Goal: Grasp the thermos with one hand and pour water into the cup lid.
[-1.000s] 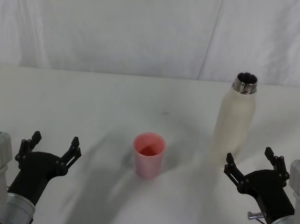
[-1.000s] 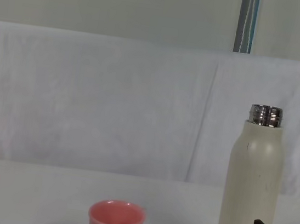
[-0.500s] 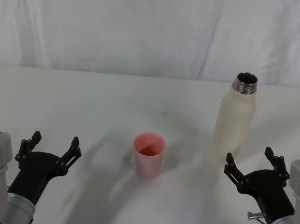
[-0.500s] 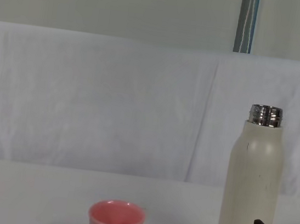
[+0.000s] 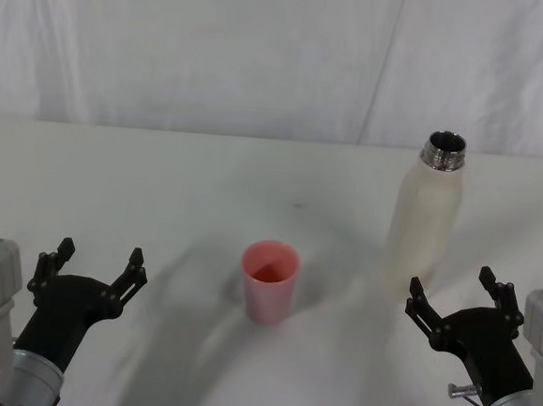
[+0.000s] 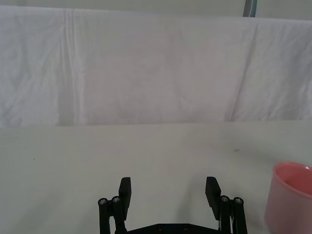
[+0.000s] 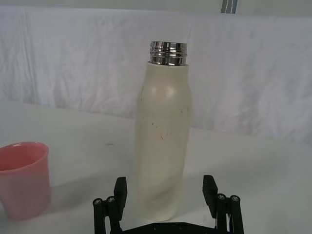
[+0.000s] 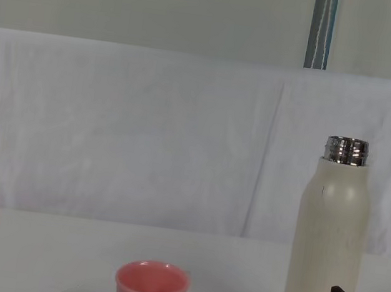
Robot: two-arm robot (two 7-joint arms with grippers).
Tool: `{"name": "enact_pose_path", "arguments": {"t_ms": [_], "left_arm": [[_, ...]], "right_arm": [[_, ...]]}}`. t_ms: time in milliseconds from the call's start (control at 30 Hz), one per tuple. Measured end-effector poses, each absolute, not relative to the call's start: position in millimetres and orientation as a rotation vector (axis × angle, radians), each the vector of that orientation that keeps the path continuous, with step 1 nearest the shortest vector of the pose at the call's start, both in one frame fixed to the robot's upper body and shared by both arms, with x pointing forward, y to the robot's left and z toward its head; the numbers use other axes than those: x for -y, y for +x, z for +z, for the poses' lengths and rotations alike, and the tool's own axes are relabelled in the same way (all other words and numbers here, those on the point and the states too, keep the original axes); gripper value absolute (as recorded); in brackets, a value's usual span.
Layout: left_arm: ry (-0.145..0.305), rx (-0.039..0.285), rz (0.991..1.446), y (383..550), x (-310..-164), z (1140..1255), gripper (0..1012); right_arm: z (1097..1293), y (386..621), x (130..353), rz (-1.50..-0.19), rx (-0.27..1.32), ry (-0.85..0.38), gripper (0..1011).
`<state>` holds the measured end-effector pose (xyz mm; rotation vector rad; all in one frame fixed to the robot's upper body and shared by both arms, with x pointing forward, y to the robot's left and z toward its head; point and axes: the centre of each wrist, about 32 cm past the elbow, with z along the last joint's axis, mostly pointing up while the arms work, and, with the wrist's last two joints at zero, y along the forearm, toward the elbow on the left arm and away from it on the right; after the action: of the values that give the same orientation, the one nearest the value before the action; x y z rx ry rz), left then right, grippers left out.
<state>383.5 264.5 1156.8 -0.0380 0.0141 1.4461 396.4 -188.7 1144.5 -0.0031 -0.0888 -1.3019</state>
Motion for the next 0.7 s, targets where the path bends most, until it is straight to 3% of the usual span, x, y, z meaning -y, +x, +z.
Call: {"name": "enact_pose_path", "arguments": {"t_ms": [700], "left_arm": [[-0.038, -0.014, 1.446, 383.5, -264.5, 1156.8, 1001]], "right_arm": [[1144.5, 396.4, 188.7, -1.302, 0.089, -0.003, 1001]]}}
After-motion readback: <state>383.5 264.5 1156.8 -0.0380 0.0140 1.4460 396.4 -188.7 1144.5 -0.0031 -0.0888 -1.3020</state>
